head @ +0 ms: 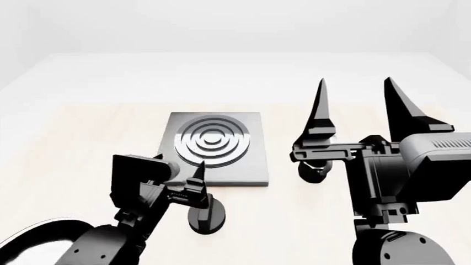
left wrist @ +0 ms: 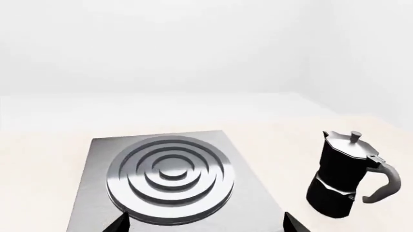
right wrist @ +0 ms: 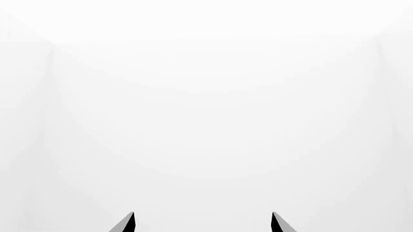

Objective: Turn on the stove and put the moka pot on it.

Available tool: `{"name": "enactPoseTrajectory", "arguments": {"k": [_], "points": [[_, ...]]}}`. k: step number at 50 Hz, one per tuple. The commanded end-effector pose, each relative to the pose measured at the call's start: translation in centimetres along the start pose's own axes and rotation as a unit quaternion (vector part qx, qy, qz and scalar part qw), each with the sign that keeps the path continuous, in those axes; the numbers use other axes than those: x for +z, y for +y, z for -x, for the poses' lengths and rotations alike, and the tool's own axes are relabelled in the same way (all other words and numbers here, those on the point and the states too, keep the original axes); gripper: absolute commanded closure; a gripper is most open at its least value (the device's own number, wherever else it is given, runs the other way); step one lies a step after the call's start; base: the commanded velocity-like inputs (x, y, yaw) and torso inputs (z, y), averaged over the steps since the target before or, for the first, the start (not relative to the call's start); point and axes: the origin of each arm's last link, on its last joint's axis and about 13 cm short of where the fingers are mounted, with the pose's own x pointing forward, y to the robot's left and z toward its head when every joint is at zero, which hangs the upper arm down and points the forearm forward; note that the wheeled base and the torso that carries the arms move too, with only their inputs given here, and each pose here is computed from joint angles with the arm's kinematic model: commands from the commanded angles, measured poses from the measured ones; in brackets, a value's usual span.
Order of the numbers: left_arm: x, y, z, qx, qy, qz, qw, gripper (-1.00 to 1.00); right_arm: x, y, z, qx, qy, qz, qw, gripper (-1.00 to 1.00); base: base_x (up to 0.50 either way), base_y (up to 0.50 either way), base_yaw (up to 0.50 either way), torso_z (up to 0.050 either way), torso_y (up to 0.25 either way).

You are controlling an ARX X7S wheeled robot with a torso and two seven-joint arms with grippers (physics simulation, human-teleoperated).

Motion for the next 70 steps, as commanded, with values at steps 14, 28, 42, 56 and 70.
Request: {"name": "enactPoseTrajectory", "arguments": {"k": [14,28,42,56,70], "points": [[-4.6,-1.1,-1.2,-0.054,0.067,0.058,0.995,-1.00,-0.2,0.0,0.2,0.003,0.003,0.000,1.000,-1.00,0.00,0.00,0.00,0.000,0.001],[-5.6,-1.5,-1.4,-0.067,0.082,0.066,0.992,-1.00,-0.1,0.0,0.1,0.003,0.003,-0.001,1.000,-1.00,0.00,0.00,0.00,0.000,0.000],[-6.8,-1.6,-1.5,-0.068,0.098,0.075,0.990,-1.00,0.0,0.0,0.1,0.003,0.001,-0.001,1.000,-1.00,0.00,0.00,0.00,0.000,0.000],[-7.4,-1.6,-1.2,-0.064,0.107,0.081,0.989,-1.00,-0.2,0.0,0.1,0.005,0.002,-0.001,1.000,-1.00,0.00,0.00,0.00,0.000,0.000],[-7.5,-1.3,-1.0,-0.054,0.112,0.075,0.989,-1.00,-1.3,0.0,0.5,0.005,0.003,-0.002,1.000,-1.00,0.00,0.00,0.00,0.000,0.000]]}}
